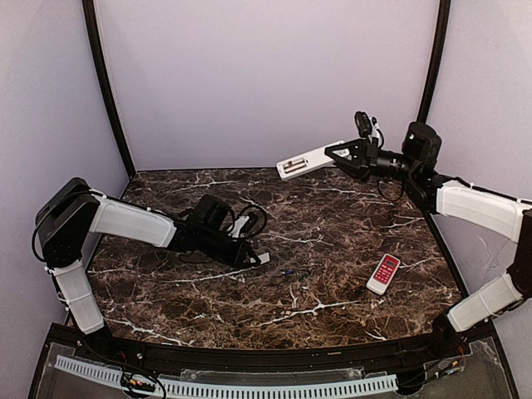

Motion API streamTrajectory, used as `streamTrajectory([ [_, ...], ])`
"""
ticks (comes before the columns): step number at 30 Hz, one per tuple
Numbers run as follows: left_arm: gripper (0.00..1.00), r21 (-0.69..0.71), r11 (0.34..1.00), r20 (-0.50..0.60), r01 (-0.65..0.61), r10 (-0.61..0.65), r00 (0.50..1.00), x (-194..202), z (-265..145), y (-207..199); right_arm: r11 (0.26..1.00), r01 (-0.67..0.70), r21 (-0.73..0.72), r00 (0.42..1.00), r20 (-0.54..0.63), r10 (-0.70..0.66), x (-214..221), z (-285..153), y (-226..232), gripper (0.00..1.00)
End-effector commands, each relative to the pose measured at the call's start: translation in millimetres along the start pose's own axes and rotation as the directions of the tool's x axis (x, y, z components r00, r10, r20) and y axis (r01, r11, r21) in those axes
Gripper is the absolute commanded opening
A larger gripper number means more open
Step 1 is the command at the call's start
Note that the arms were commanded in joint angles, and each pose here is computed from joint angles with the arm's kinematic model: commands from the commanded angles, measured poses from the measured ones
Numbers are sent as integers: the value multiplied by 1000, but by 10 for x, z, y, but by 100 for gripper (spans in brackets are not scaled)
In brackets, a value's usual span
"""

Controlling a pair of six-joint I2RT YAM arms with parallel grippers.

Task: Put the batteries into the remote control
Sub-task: Place the battery cover at the center of the board.

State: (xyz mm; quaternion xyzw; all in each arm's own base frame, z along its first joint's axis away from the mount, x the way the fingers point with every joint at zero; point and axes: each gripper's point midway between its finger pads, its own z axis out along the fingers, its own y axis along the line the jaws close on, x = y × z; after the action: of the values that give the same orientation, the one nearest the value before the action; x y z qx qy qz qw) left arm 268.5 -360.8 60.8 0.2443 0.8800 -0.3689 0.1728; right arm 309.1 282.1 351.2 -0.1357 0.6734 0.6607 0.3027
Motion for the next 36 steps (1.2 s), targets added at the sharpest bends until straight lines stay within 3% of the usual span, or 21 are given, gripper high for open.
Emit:
streamTrajectory([
  [1,4,27,1000,21,-12,12,1000,-104,7,-51,991,77,105,997,-14,-76,129,-118,-243,0],
  [10,6,69,995,1,74,-74,997,-146,118,122,986,71,149,997,-16,-69,185,-221,-499,0],
  [14,16,55,994,-13,94,-93,996,-113,159,201,986,64,157,998,-20,-61,190,-215,-554,0],
  [16,26,36,993,-16,108,-108,994,-91,159,259,988,54,146,999,-13,-53,169,-206,-533,0],
  [24,47,-69,991,-16,115,-116,993,-58,91,440,998,59,20,998,30,-60,-97,-38,2,0],
  [28,53,-109,991,13,79,-78,997,-135,-29,428,999,39,-31,999,32,-38,-227,130,233,0],
  [36,59,-140,978,18,-156,160,987,-257,-231,-16,983,9,-183,1000,-2,-9,-238,314,513,0],
])
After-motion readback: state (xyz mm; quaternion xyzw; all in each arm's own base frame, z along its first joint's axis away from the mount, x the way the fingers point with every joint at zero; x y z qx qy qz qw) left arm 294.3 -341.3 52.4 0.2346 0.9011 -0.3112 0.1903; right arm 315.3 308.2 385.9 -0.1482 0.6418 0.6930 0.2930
